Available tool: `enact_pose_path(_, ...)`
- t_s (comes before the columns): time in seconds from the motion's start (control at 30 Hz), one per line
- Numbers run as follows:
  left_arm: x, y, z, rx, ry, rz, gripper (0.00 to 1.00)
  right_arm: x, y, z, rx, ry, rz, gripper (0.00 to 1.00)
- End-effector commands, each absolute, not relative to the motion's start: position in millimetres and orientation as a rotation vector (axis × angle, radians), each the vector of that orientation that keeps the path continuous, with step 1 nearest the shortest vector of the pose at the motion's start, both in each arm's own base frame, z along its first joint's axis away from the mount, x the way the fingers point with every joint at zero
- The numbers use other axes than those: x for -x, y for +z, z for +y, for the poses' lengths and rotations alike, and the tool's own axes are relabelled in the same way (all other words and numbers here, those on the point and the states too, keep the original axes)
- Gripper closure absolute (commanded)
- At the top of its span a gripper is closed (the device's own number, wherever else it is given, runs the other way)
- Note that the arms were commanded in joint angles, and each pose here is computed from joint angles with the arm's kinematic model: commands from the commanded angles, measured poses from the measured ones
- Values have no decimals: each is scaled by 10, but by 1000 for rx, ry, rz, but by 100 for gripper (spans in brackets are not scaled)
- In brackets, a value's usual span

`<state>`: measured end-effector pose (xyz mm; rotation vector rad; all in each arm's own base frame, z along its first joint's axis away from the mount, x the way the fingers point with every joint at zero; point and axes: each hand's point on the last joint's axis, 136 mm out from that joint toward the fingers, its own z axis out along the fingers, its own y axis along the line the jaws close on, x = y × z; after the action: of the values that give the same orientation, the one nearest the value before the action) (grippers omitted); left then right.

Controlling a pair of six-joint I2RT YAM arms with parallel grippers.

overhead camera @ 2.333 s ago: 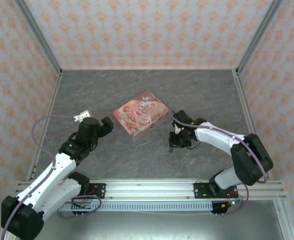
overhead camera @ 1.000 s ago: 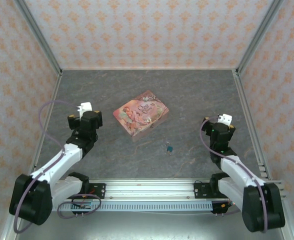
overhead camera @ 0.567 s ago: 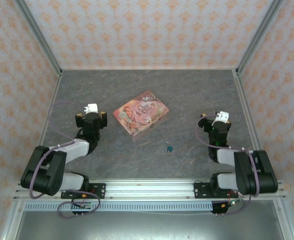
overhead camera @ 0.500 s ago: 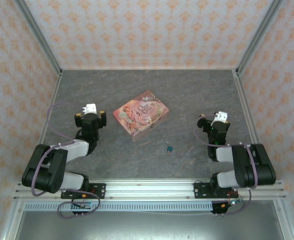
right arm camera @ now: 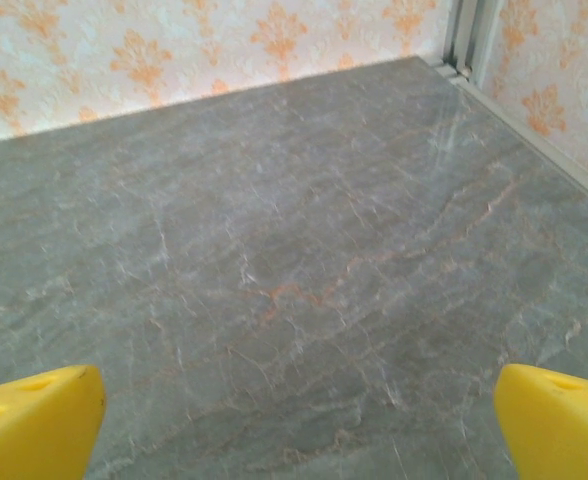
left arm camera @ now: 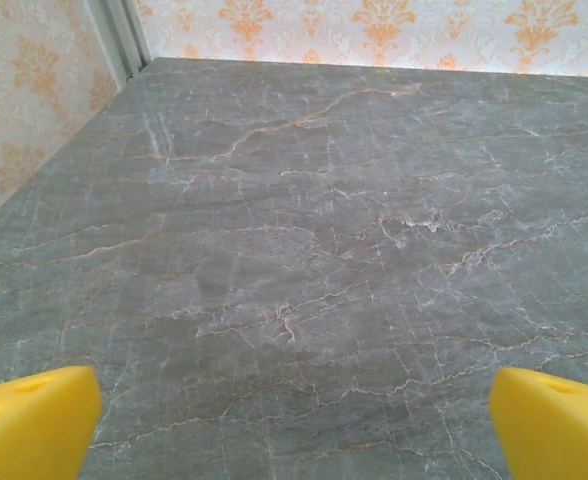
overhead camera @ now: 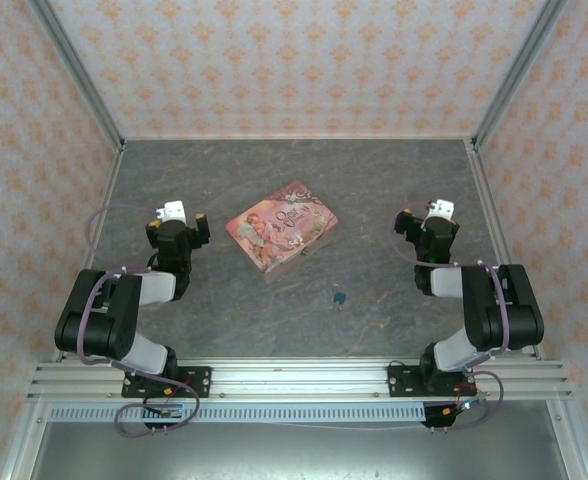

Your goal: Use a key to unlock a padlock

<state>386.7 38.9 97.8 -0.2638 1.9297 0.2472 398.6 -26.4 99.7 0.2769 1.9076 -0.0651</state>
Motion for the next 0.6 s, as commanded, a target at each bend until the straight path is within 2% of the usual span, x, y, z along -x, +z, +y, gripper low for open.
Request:
enact_pose_path(0.0,-3883,966,364,243,244,1943,0,-3931,893,-300,-299,-84,1947,1)
enact_pose_path(0.57,-3882,964,363,244,244,1944,0,-3934,890,-292,-294,-90,1951,1)
